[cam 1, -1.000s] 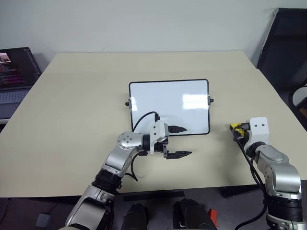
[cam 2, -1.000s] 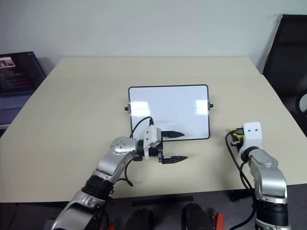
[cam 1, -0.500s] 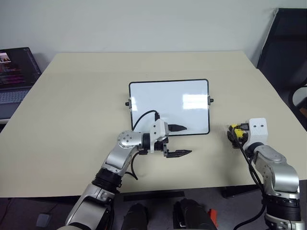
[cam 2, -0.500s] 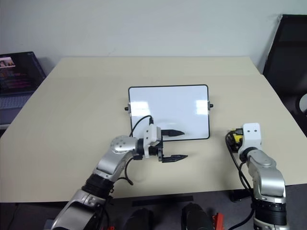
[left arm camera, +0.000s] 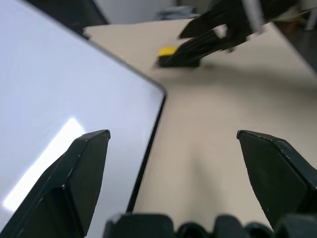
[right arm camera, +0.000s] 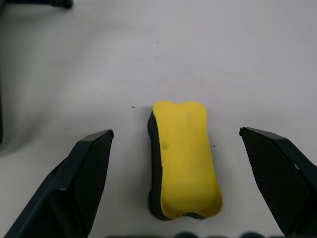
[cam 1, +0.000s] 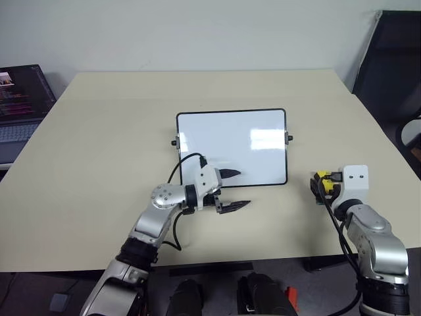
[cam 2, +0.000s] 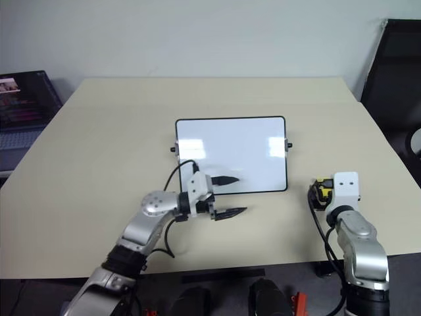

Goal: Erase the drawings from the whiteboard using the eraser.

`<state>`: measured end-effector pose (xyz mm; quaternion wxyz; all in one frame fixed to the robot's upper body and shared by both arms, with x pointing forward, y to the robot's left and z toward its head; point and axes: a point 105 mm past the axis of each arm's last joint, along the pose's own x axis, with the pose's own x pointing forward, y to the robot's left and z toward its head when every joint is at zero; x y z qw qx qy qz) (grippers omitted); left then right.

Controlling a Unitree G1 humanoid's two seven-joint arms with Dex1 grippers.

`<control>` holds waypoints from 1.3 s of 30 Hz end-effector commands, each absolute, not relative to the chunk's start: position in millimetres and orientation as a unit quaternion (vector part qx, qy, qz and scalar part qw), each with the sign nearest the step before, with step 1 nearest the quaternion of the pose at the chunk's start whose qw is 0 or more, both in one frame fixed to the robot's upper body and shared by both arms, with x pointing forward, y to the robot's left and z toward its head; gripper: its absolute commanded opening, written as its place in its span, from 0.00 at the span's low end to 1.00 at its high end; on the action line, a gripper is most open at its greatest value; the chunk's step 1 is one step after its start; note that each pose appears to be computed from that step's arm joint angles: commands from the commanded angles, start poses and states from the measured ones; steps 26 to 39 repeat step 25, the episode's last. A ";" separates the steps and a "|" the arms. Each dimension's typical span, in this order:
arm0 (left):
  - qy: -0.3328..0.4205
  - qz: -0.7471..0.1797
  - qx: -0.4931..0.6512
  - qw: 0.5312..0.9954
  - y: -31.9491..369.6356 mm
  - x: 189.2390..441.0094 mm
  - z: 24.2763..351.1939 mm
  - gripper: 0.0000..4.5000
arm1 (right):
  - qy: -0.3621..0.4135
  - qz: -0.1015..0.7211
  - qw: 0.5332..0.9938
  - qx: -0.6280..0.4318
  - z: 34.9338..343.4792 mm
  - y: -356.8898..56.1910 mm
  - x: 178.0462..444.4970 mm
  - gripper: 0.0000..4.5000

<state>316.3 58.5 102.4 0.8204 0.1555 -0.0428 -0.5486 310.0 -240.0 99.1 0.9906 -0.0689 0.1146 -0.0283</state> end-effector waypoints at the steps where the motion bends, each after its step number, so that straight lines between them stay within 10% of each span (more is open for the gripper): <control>1: -0.095 -0.445 0.135 0.880 81.4 319.8 128.0 1.00 | 0.011 -0.022 0.994 -0.108 139.1 -228.9 297.7 0.99; 14: -0.043 -0.133 0.060 0.988 161.2 272.6 92.2 1.00 | -0.062 -0.008 0.991 -0.115 127.7 -181.7 255.0 0.99; 39: -0.050 -0.105 0.076 0.990 156.5 247.4 100.9 1.00 | 0.033 -0.028 0.992 -0.118 77.2 -191.9 243.6 0.99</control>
